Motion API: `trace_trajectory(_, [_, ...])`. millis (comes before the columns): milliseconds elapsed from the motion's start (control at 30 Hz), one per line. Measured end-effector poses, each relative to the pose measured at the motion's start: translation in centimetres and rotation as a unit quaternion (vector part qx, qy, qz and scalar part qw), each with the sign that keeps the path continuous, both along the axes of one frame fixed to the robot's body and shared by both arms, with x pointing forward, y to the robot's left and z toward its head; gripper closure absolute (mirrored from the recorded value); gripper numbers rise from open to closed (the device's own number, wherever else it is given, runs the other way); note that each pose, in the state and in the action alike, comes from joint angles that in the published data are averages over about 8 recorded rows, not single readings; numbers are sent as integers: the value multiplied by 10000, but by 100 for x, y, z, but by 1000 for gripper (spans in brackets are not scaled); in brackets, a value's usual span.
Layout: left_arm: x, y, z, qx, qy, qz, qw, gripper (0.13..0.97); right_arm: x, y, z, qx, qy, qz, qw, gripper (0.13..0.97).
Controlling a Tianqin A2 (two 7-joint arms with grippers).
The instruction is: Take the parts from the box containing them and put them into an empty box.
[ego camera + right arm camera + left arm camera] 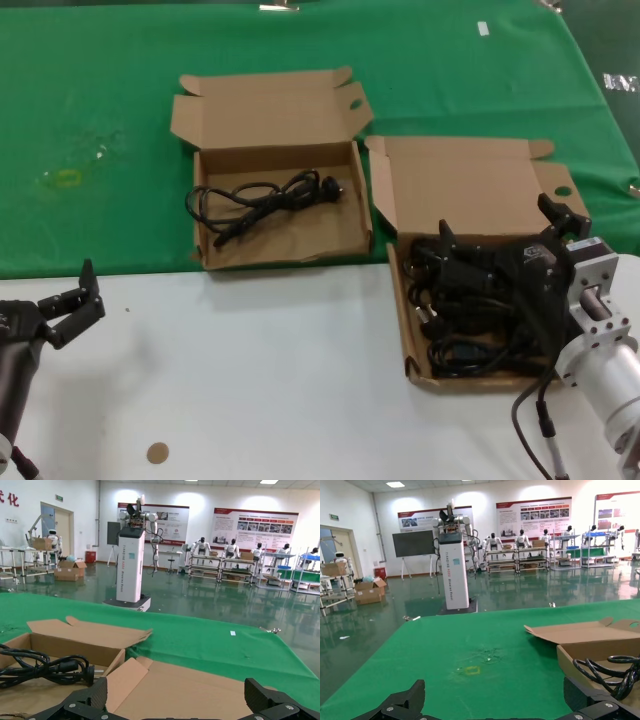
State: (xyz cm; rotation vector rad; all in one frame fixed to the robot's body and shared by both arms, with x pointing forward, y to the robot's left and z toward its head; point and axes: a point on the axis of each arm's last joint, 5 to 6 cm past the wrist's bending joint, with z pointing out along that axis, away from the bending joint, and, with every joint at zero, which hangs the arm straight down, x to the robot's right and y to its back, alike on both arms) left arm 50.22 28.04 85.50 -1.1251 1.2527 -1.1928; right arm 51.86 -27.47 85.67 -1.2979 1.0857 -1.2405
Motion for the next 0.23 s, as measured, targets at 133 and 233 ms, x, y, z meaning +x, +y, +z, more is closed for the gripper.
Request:
trace_trajectory(133, [0, 0, 0, 0, 0, 0, 10000, 132, 0, 0, 0, 0, 0, 0, 10000, 130])
trace_trajectory(233, [0, 0, 0, 0, 0, 0, 10000, 132, 0, 0, 0, 0, 0, 0, 10000, 130])
